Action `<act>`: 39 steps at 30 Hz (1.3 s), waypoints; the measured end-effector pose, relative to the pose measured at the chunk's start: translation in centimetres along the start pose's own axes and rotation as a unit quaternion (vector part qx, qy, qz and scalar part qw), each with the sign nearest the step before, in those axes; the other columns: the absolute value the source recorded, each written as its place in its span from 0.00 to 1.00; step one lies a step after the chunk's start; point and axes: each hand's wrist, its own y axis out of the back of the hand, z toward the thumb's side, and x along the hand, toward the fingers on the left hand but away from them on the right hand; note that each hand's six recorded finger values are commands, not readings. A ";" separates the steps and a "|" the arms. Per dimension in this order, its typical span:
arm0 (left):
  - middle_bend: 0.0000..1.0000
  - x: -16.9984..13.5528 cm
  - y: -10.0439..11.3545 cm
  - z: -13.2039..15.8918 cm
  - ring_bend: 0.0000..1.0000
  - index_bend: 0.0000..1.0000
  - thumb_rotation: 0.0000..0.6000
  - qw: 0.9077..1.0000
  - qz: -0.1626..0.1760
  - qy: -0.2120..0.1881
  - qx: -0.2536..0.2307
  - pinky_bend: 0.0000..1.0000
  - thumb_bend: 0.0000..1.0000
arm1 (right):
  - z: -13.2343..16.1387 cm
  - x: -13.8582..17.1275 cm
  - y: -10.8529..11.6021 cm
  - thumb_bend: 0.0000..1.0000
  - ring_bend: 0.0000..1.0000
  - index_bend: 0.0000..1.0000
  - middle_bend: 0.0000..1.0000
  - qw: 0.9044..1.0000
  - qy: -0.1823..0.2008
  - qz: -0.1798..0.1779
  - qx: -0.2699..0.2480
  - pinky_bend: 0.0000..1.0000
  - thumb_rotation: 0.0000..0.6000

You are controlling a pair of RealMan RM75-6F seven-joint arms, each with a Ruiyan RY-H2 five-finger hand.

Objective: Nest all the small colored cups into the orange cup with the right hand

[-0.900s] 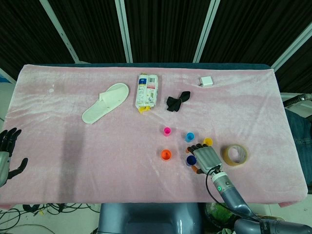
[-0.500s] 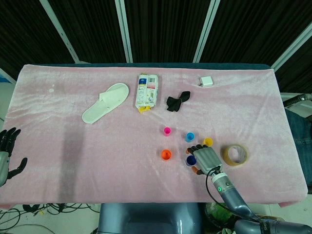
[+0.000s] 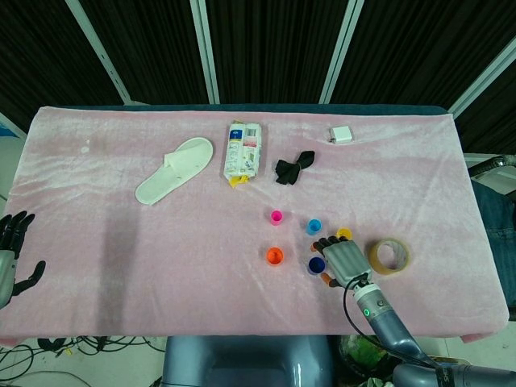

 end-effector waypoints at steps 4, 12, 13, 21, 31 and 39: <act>0.06 0.0 0.0 0.0 0.00 0.07 1.00 1.000 0.000 0.001 0.000 0.01 0.34 | 0.1 0.1 -0.1 0.24 0.25 0.32 0.29 1.000 0.001 0.005 0.000 0.29 1.00; 0.06 0.0 0.0 -0.1 0.00 0.07 1.00 1.000 0.000 0.003 -0.001 0.01 0.34 | -0.1 -0.3 -0.9 0.25 0.25 0.34 0.38 1.000 -0.002 0.009 -0.005 0.29 1.00; 0.06 0.0 0.0 -0.1 0.00 0.07 1.00 1.000 0.000 0.003 -0.001 0.01 0.34 | -0.1 -0.3 -1.0 0.25 0.26 0.35 0.40 1.000 -0.002 0.010 -0.005 0.29 1.00; 0.06 0.0 0.0 -0.1 0.00 0.07 1.00 1.000 -0.002 0.005 0.000 0.01 0.34 | -0.2 -0.6 -2.3 0.28 0.28 0.44 0.46 1.000 0.000 0.013 -0.005 0.29 1.00; 0.06 0.1 0.0 -0.1 0.00 0.07 1.00 1.000 -0.004 0.005 -0.002 0.01 0.34 | 0.4 -0.6 -1.4 0.40 0.31 0.57 0.50 1.000 0.013 -0.006 -0.011 0.29 1.00; 0.06 0.0 0.0 -0.1 0.00 0.08 1.00 1.000 -0.005 0.007 -0.006 0.01 0.34 | 1.8 -0.6 1.1 0.40 0.31 0.58 0.50 0.999 0.031 -0.011 -0.002 0.29 1.00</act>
